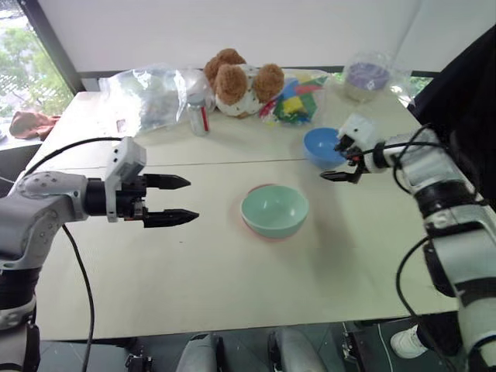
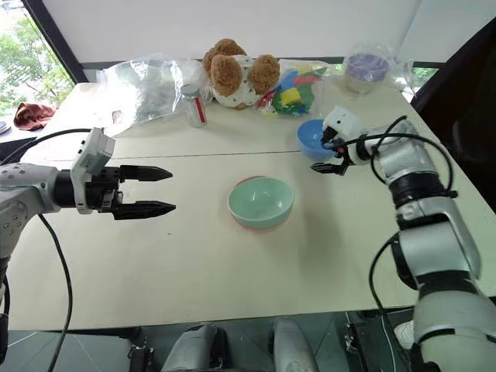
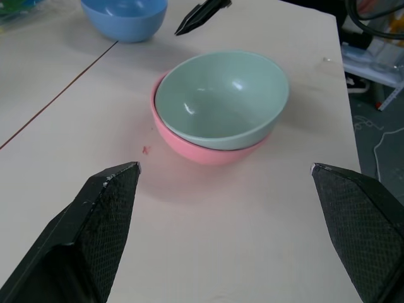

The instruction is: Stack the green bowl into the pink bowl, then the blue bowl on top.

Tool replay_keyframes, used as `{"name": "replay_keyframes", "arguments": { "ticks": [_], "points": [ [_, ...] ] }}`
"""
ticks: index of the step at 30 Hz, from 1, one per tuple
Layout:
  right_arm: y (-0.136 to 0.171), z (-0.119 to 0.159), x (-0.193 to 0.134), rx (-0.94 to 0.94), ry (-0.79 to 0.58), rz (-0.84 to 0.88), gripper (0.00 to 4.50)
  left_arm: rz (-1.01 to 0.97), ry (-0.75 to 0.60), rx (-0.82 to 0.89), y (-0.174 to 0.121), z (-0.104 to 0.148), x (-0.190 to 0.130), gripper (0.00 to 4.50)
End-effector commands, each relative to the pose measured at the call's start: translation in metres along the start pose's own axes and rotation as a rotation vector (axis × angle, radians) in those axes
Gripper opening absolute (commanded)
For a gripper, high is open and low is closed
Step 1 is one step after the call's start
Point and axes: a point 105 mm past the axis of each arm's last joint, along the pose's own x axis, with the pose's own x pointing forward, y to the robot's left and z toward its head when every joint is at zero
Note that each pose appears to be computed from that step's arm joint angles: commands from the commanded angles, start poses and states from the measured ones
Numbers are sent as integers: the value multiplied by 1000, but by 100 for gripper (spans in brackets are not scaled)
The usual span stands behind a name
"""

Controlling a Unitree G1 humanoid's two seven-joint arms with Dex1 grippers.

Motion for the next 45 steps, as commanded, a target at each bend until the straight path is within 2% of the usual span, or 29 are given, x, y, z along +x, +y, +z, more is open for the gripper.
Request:
{"name": "replay_keyframes", "arguments": {
  "ticks": [1,8,9,10,17,22,26,30,34,40,45],
  "points": [
    [-15,2,4,-29,27,-102,447,9,-13,33,-3,8,-4,450],
    [-9,4,19,-24,45,-122,447,22,-12,31,-6,8,-8,450],
    [-9,4,21,-31,49,-124,395,24,-11,32,-7,8,-8,450],
    [-8,4,22,-35,50,-128,370,26,-10,33,-7,8,-8,450],
    [-9,15,25,-65,36,-151,4,36,-13,59,-8,13,-11,450],
    [-18,28,14,-130,6,-143,4,29,-46,92,-10,21,-13,450],
    [-24,62,-19,-245,-106,-21,4,22,-97,114,-8,33,-15,450],
    [10,81,-52,-378,-200,292,4,15,-103,129,-7,37,-15,450],
    [75,86,-91,-492,-255,593,4,11,-98,145,-3,37,-15,450],
    [113,85,-95,-588,-223,730,4,1,-93,154,-1,35,-13,450],
    [128,88,-91,-669,-225,781,4,11,-87,156,-2,32,-16,450]
  ]
}}
